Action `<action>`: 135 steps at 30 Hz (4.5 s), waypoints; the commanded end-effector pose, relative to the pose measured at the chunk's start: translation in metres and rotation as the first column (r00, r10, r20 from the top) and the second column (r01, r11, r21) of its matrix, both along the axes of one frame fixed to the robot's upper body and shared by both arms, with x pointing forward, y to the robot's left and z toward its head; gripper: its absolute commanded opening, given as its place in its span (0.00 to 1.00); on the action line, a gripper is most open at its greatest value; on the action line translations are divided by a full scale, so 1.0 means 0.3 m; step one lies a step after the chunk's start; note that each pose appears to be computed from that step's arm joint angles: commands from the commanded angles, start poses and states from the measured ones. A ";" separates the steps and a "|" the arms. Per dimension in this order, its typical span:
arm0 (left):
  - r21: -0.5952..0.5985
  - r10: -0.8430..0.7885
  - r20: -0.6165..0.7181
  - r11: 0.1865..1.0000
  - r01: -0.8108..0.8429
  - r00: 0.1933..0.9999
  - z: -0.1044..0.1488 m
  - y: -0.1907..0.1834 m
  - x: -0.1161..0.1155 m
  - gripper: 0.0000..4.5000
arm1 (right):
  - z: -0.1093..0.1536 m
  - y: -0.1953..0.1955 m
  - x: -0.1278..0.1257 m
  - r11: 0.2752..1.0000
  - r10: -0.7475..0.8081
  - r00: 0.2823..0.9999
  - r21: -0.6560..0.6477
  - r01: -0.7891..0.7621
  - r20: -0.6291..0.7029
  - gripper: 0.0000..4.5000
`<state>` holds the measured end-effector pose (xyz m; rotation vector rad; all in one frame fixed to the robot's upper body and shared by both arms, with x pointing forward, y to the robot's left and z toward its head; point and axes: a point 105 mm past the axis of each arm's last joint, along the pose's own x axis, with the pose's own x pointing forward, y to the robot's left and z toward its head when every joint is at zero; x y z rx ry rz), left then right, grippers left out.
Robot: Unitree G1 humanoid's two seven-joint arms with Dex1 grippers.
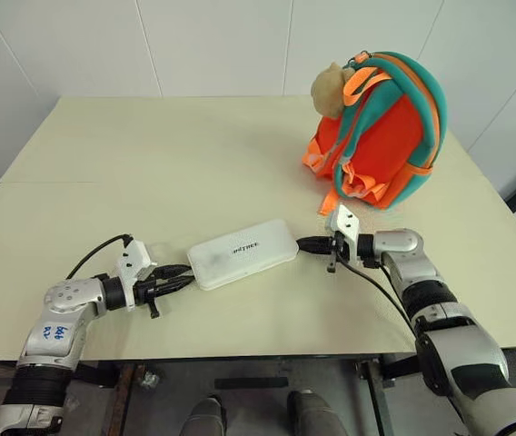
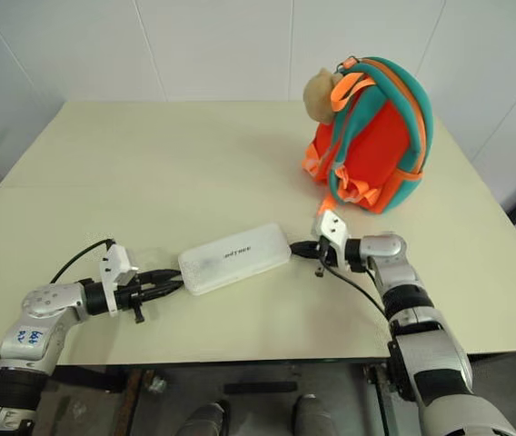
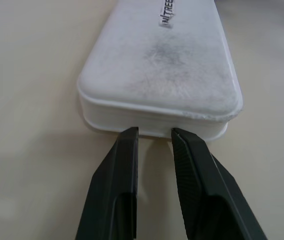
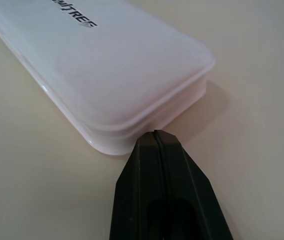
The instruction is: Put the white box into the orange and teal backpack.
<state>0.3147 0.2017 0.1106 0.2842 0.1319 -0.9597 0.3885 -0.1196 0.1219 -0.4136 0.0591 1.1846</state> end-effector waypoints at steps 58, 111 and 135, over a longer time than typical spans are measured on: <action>-0.298 -0.007 -0.368 0.948 -0.111 0.930 0.076 -0.007 0.077 1.00 | 0.076 -0.258 -0.198 0.993 -0.038 0.982 -0.113 0.016 -0.188 0.99; -0.417 -0.311 -0.850 0.891 -0.181 0.425 -0.037 -0.296 0.038 0.31 | 0.002 -0.098 -0.279 0.987 0.114 0.967 -0.080 -0.136 -0.230 1.00; -0.520 -0.163 -0.571 0.830 -0.201 0.805 0.223 0.002 0.045 0.29 | 0.456 -0.248 0.230 0.724 -0.672 0.728 0.333 0.604 0.138 1.00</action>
